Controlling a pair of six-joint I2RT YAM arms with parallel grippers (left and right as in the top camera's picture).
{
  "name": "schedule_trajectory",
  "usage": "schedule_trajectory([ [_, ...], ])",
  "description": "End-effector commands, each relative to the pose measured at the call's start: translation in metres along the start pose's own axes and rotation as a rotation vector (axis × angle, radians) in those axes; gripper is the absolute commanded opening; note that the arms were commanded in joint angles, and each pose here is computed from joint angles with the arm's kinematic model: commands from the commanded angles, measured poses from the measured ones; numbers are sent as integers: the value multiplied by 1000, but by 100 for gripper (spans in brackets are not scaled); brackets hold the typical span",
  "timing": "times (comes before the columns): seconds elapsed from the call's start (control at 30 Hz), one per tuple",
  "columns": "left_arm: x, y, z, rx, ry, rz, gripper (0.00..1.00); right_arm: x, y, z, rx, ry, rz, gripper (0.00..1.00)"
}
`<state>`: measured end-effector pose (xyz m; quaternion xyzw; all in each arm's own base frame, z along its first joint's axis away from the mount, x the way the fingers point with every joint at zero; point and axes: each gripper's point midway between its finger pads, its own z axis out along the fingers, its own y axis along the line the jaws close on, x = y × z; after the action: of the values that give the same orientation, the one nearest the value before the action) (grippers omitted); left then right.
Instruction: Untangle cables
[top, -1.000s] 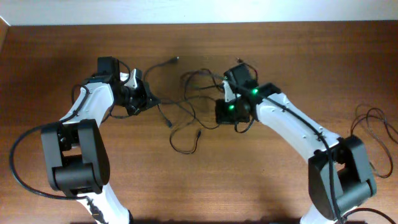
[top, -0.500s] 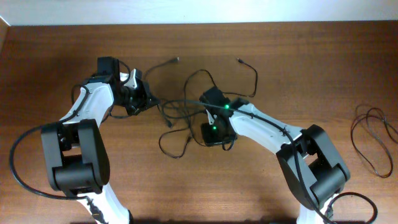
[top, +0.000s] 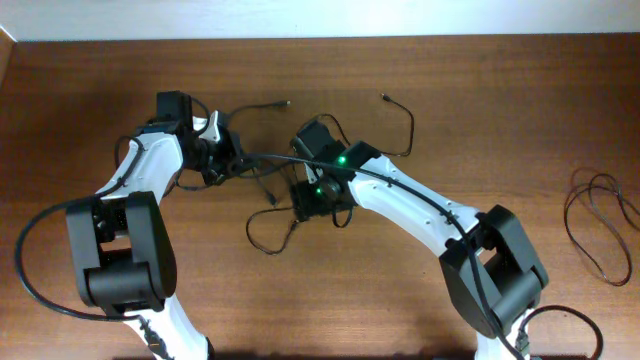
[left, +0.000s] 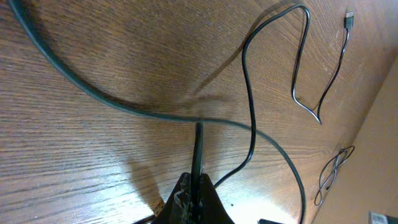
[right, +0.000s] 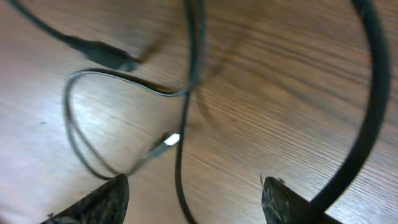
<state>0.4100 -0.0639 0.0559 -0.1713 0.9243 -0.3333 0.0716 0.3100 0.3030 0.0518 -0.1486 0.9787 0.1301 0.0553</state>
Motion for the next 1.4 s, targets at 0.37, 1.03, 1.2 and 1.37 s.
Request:
schedule_trajectory([
  [0.37, 0, 4, 3, -7, 5, -19, 0, -53, 13, -32, 38, -159, 35, 68],
  [1.03, -3, 24, 2, -119, -26, -117, 4, -80, 63, -49, -156, -176, -100, 4],
  [1.2, -3, 24, 2, -119, -26, -122, 4, -60, -3, -102, 111, -79, -211, 4],
  [1.37, -3, 24, 2, -119, -26, -121, 5, -76, -88, -117, 264, -67, -201, 4],
])
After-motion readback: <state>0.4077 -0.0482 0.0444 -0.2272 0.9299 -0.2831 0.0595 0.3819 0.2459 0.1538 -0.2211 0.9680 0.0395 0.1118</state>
